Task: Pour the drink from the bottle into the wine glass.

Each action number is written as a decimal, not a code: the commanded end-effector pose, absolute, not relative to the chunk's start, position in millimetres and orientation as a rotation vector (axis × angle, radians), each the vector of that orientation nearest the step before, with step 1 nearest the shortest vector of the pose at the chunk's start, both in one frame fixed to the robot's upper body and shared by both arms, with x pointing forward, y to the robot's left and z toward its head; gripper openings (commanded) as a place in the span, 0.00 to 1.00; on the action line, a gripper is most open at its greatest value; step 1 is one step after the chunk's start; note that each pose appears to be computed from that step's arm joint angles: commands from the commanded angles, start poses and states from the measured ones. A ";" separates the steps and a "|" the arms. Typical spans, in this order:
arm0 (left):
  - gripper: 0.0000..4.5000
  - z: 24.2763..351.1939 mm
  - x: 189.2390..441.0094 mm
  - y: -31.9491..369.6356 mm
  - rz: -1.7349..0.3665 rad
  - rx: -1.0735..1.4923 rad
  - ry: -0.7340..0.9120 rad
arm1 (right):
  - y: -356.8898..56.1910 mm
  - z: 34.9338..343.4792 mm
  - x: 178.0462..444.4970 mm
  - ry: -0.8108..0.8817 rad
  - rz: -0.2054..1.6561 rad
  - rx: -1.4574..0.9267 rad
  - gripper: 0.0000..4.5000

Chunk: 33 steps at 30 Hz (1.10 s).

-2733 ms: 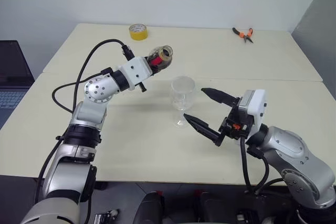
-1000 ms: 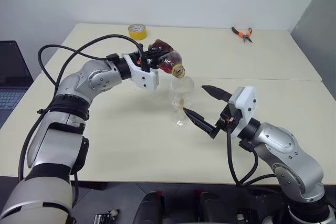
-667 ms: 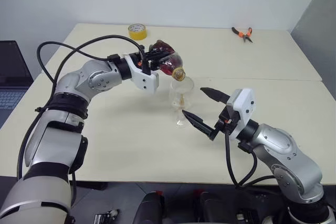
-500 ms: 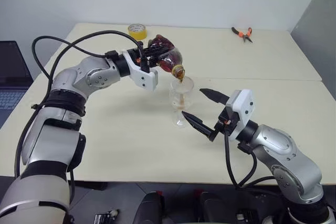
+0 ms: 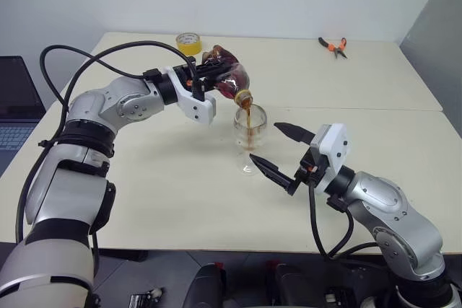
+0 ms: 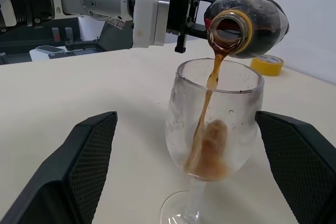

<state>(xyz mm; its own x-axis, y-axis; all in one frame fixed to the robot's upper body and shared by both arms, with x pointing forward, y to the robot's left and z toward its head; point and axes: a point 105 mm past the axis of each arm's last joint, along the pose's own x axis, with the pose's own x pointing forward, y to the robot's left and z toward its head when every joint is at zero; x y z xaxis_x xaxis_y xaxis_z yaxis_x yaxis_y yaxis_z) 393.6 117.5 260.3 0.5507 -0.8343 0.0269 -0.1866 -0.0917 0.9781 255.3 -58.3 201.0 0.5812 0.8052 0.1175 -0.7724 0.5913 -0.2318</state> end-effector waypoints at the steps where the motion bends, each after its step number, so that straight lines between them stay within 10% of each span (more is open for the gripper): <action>1: 0.15 285.7 391.5 118.9 -0.612 1.612 -0.952 | -57.3 206.6 252.2 -0.251 0.928 -0.175 1.00; 33: 0.14 291.4 396.9 123.3 -0.548 1.633 -0.950 | -58.2 207.3 250.6 -0.247 0.927 -0.177 1.00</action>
<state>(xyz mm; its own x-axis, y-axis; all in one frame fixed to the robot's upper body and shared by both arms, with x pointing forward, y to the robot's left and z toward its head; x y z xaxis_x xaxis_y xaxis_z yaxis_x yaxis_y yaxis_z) 399.5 121.4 267.4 0.5787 -0.8132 0.0621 -0.2315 -0.0907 0.9686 255.8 -59.0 199.1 0.5869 0.8024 0.1081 -0.7703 0.5945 -0.2306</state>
